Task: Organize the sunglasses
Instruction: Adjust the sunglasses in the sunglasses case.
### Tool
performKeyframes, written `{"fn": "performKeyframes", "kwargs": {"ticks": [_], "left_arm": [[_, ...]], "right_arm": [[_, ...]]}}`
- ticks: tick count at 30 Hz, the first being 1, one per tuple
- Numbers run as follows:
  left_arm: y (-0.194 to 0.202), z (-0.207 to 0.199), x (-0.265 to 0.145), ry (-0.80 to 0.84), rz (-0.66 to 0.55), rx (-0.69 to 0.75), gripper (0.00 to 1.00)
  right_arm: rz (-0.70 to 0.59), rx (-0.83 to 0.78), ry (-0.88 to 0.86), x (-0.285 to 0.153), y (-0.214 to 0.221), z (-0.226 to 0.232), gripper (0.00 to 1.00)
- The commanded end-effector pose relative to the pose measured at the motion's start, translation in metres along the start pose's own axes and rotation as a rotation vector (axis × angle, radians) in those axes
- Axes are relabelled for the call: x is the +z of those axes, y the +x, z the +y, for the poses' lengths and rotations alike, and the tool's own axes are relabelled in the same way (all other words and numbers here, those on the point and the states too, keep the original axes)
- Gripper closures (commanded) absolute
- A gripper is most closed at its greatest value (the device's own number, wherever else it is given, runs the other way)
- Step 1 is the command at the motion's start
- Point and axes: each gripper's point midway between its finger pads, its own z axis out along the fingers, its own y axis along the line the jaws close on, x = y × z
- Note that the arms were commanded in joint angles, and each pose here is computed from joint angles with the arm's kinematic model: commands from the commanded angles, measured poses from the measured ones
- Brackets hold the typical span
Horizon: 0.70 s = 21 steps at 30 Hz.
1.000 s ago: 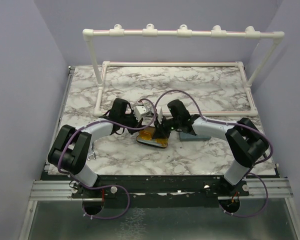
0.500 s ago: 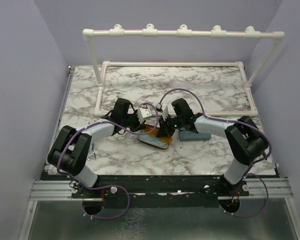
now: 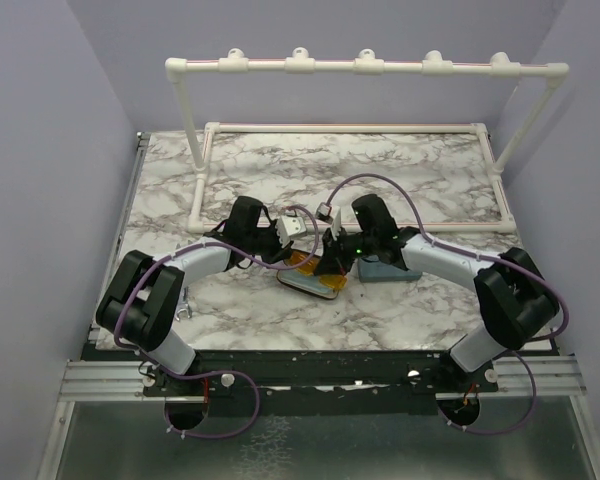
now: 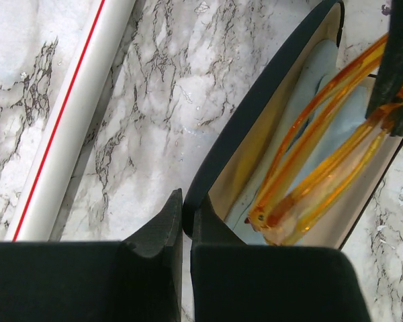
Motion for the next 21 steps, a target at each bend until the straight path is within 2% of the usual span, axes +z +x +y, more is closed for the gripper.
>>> {"fn": "performKeyframes", "kwargs": {"ticks": [1,10,21], "left_arm": [[0.005,0.0,0.003,0.0,0.026,0.002,1.0],[0.004,-0.001,0.002,0.004,0.022,0.007,1.0],[0.004,-0.002,0.001,0.008,0.019,0.014,1.0]], "right_arm": [[-0.001,0.043,-0.105,-0.003,0.003,0.023,0.99],[-0.014,0.085,-0.203,0.008,0.005,0.03,0.99],[-0.001,0.091,-0.201,0.029,0.012,0.012,0.99]]}}
